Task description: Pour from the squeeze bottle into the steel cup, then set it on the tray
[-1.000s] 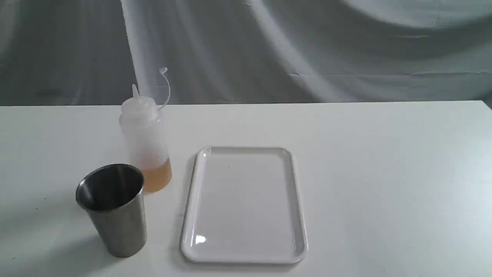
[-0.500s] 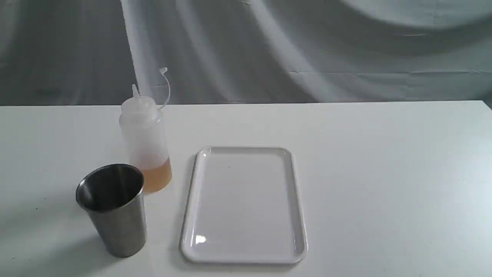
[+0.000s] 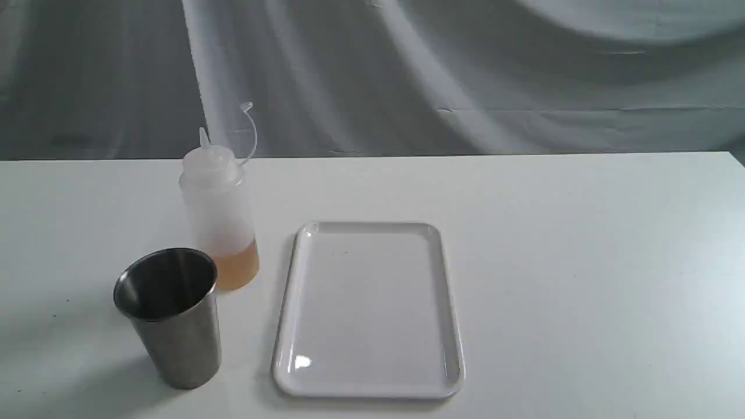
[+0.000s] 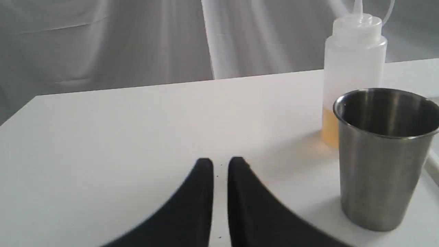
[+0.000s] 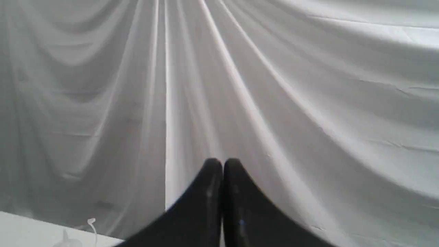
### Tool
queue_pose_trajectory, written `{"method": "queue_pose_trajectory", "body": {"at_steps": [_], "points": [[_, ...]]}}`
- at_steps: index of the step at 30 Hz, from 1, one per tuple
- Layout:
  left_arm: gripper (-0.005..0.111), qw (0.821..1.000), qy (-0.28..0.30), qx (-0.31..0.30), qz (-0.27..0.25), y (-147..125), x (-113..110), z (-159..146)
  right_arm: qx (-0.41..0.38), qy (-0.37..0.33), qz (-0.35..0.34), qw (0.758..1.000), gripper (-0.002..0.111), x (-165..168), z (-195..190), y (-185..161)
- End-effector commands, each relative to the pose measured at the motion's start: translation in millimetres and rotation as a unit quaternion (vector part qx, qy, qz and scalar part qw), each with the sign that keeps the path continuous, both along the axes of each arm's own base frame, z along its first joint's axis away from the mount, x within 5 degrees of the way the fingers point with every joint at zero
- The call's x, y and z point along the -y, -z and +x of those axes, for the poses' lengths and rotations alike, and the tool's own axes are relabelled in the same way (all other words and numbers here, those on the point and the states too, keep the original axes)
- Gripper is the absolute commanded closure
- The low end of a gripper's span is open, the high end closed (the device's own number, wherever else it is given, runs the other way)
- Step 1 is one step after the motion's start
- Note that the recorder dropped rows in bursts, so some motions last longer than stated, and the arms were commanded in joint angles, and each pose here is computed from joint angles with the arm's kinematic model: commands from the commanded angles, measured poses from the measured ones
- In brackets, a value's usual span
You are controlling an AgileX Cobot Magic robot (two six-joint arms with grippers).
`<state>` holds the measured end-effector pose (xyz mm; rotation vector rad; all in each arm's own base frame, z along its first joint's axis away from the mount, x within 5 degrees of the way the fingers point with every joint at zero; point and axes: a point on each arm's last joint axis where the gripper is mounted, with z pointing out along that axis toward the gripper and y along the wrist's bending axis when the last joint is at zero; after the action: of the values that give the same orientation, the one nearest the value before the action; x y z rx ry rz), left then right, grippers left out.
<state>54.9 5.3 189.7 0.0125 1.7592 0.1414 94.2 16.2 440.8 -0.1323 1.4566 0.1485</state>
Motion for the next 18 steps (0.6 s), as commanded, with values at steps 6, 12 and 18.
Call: {"method": "queue_pose_trajectory", "body": {"at_steps": [6,12,18], "points": [[0.098,1.000,0.001,0.004,0.001,1,0,0,-0.032,-0.071,-0.061,0.995,0.108,-17,63,11],[0.098,1.000,0.001,0.004,0.001,1,0,0,-0.057,-0.067,-0.083,0.993,0.108,-31,112,32],[0.098,1.000,0.001,0.004,0.001,1,0,0,-0.058,-0.054,-0.183,0.980,0.108,-63,150,60]]}}
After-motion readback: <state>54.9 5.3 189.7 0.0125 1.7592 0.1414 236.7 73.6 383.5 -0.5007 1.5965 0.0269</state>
